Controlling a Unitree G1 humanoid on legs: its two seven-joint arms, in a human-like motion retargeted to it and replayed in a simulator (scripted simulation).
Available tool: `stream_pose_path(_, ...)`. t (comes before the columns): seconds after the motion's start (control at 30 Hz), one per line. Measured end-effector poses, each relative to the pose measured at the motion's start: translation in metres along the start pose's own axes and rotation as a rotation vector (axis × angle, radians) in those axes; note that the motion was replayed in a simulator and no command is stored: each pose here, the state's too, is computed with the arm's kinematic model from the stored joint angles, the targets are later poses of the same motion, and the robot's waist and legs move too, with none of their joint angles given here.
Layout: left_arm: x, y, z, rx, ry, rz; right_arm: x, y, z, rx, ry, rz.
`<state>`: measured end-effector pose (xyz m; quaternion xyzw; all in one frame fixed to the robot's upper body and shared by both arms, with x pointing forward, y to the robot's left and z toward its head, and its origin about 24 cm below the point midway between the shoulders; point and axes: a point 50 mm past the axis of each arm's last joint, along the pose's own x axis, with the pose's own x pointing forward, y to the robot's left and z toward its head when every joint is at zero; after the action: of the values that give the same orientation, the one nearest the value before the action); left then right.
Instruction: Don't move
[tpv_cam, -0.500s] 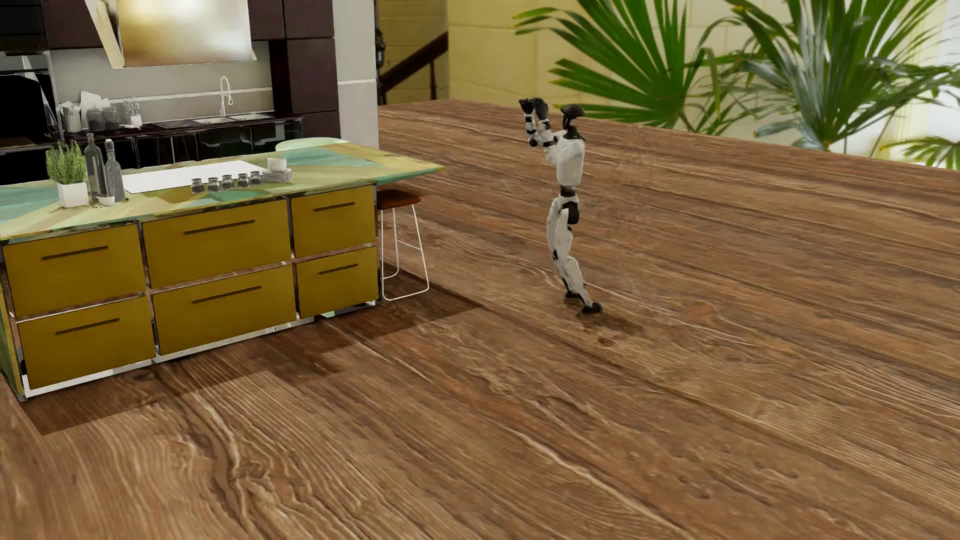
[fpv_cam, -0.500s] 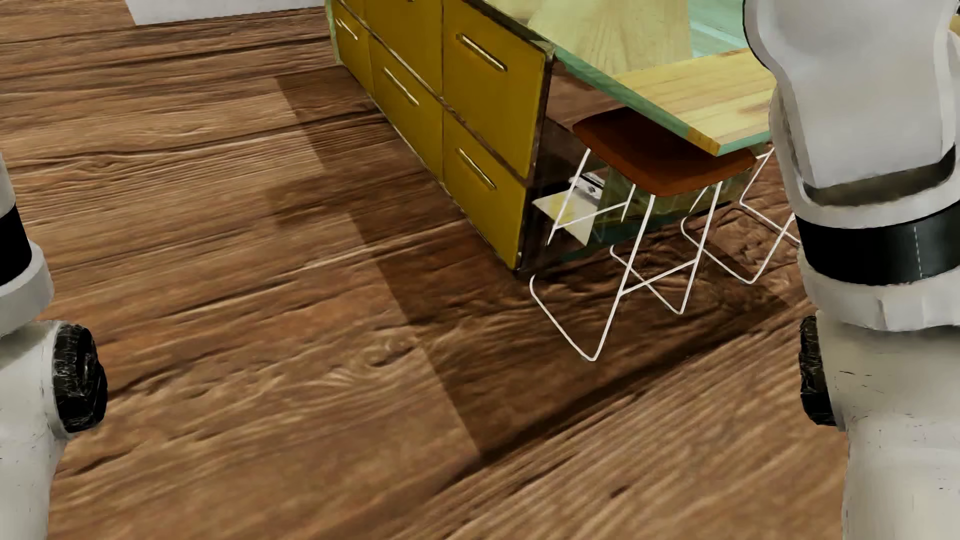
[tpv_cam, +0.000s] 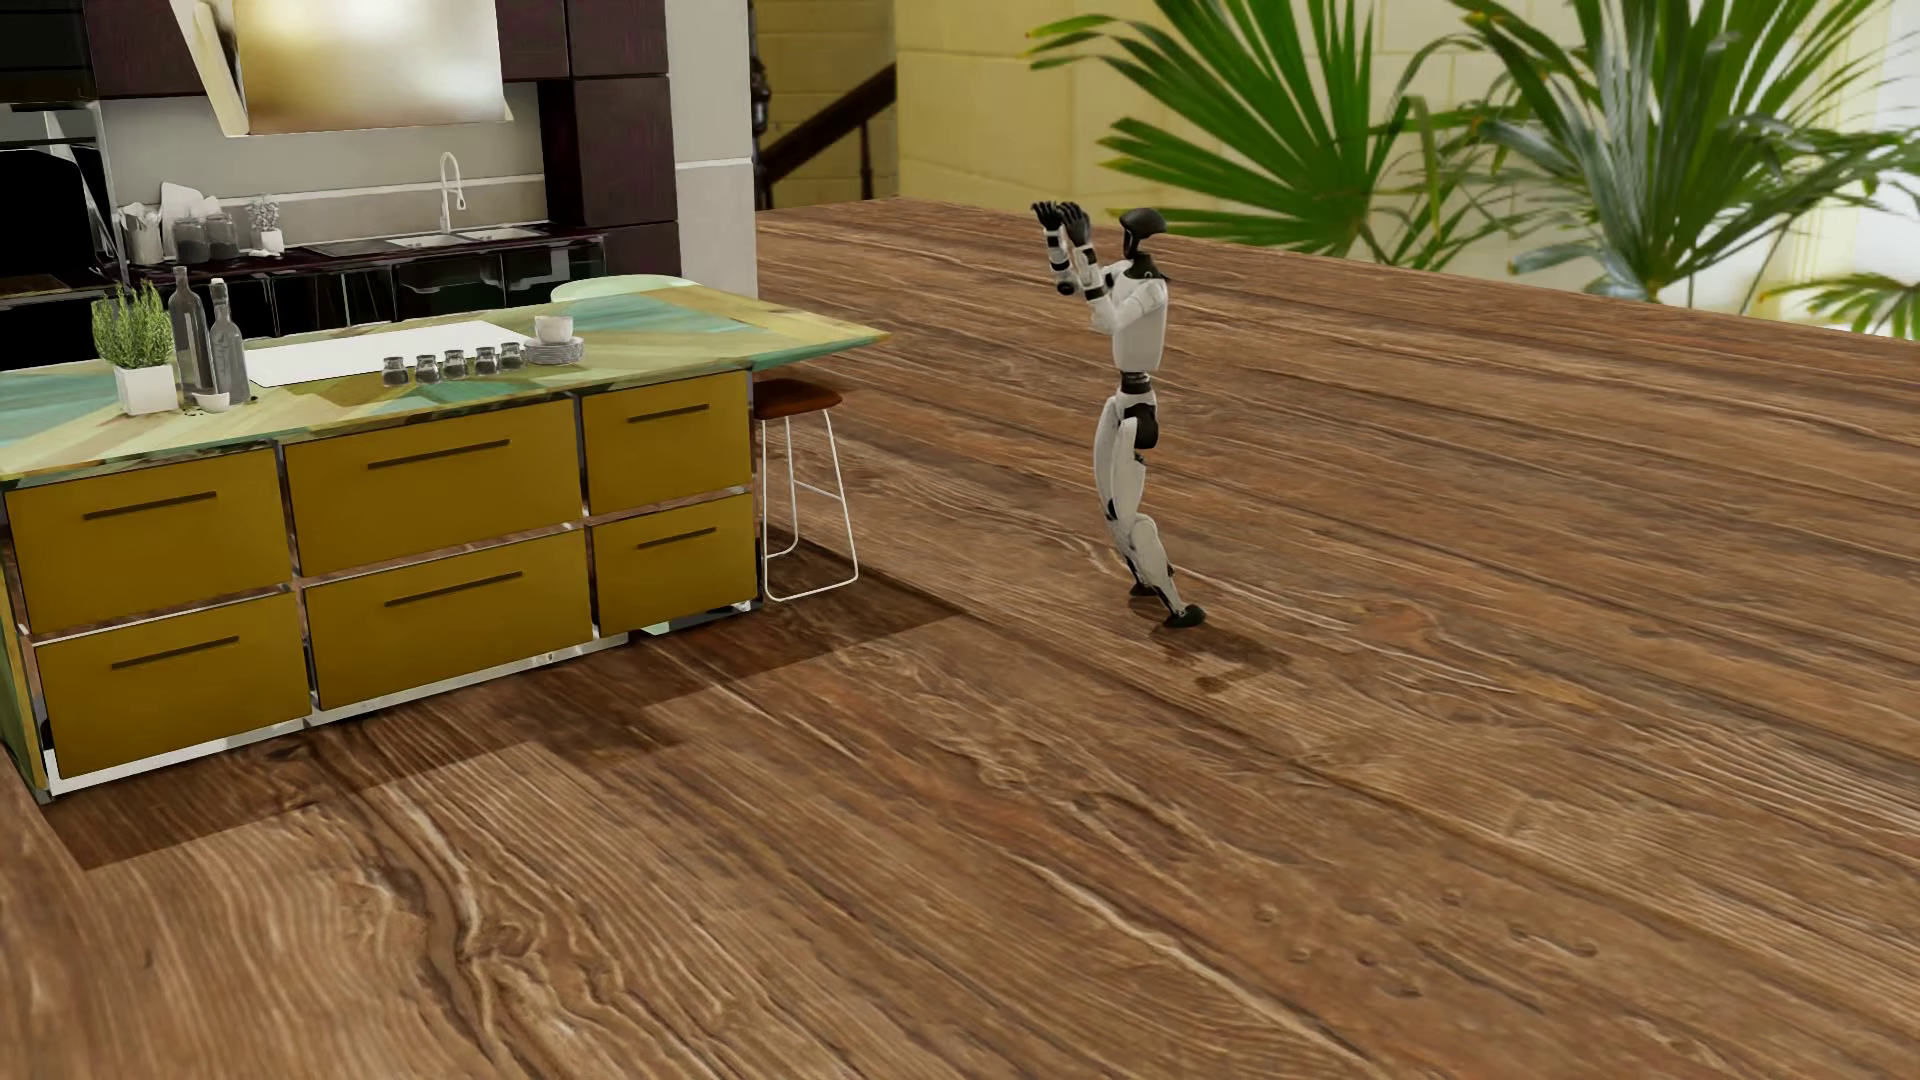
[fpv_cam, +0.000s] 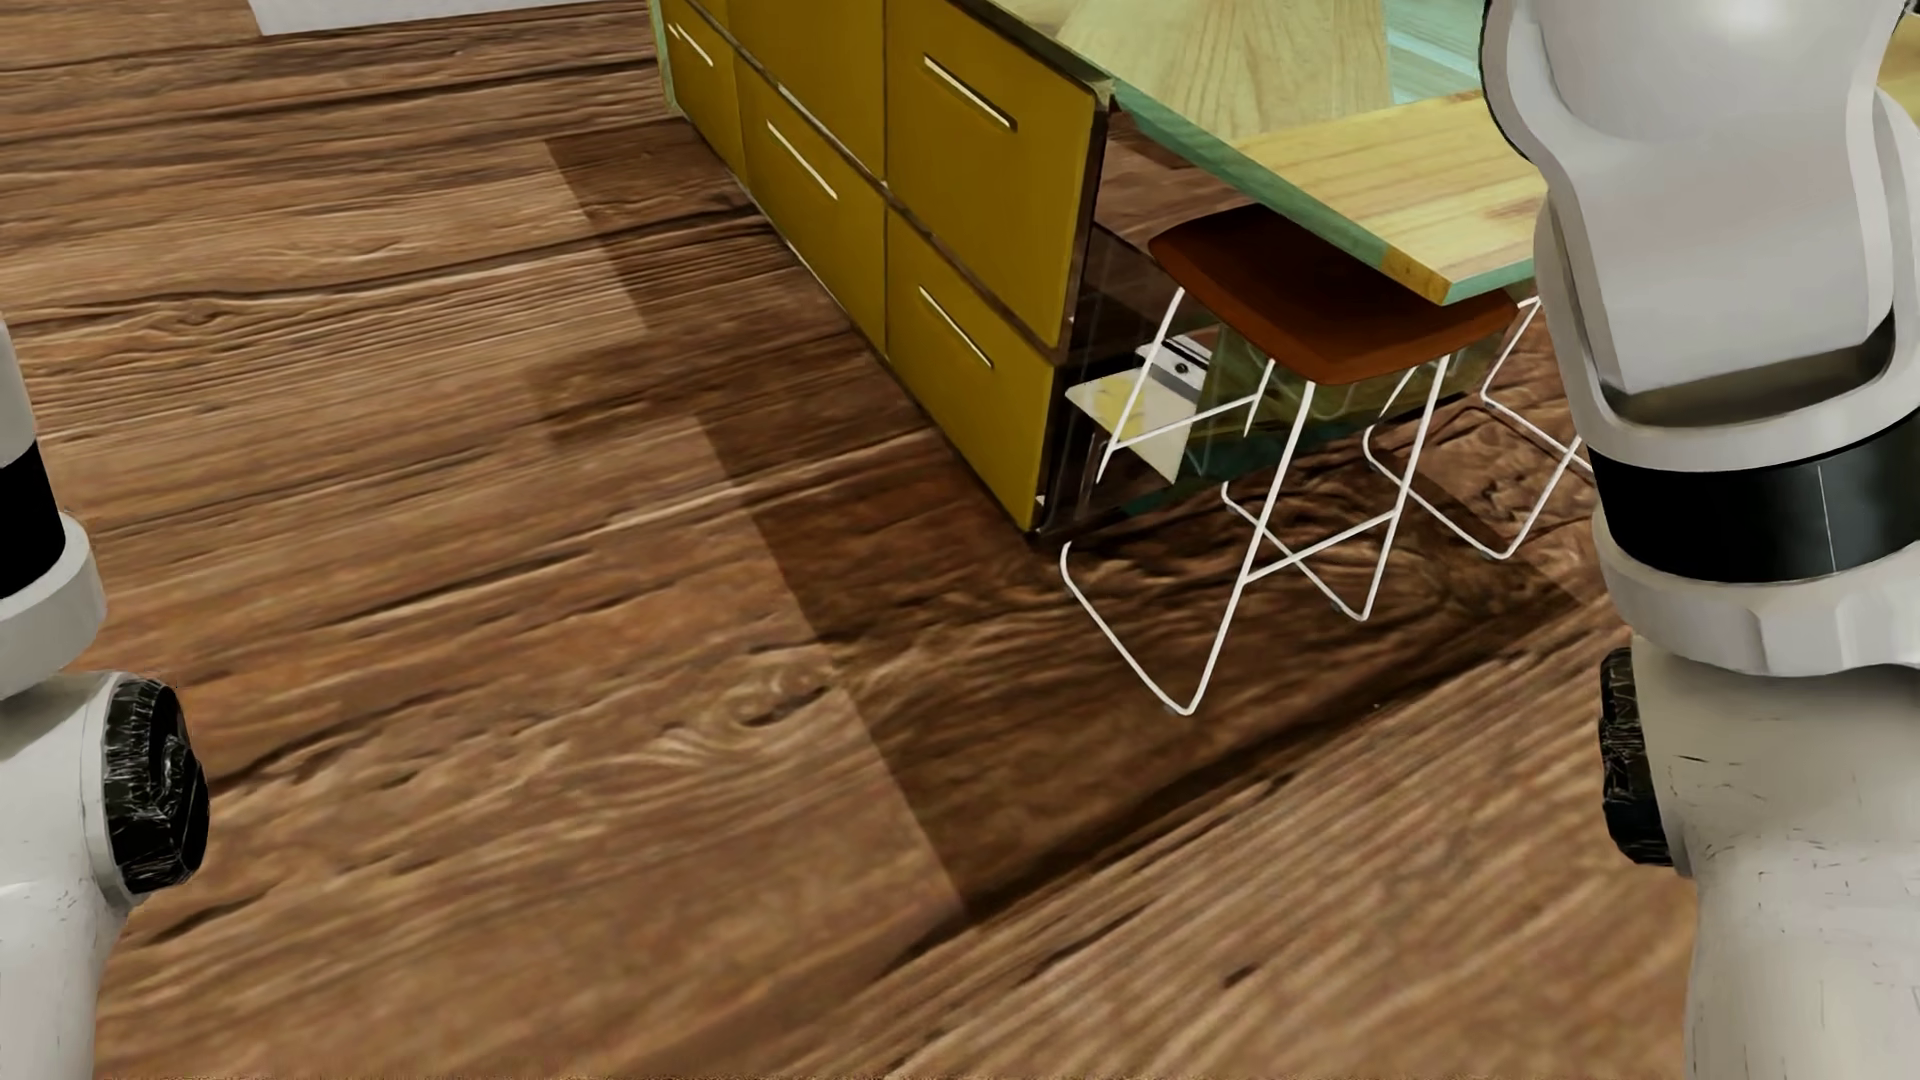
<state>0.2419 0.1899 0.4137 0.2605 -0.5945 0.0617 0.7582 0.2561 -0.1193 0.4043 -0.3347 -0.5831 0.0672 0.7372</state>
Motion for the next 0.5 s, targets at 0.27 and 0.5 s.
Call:
stream_pose_path(0.27, -0.073, -0.056, -0.066, 0.014, 0.347, -0.312, -0.049, 0.069, -0.025, 0.087, 0.154, 0.264)
stream_pose_path(0.5, -0.435, -0.158, -0.068, -0.145, 1.334, -1.282, -0.383, 0.235, -0.029, 0.458, 1.166, 1.088)
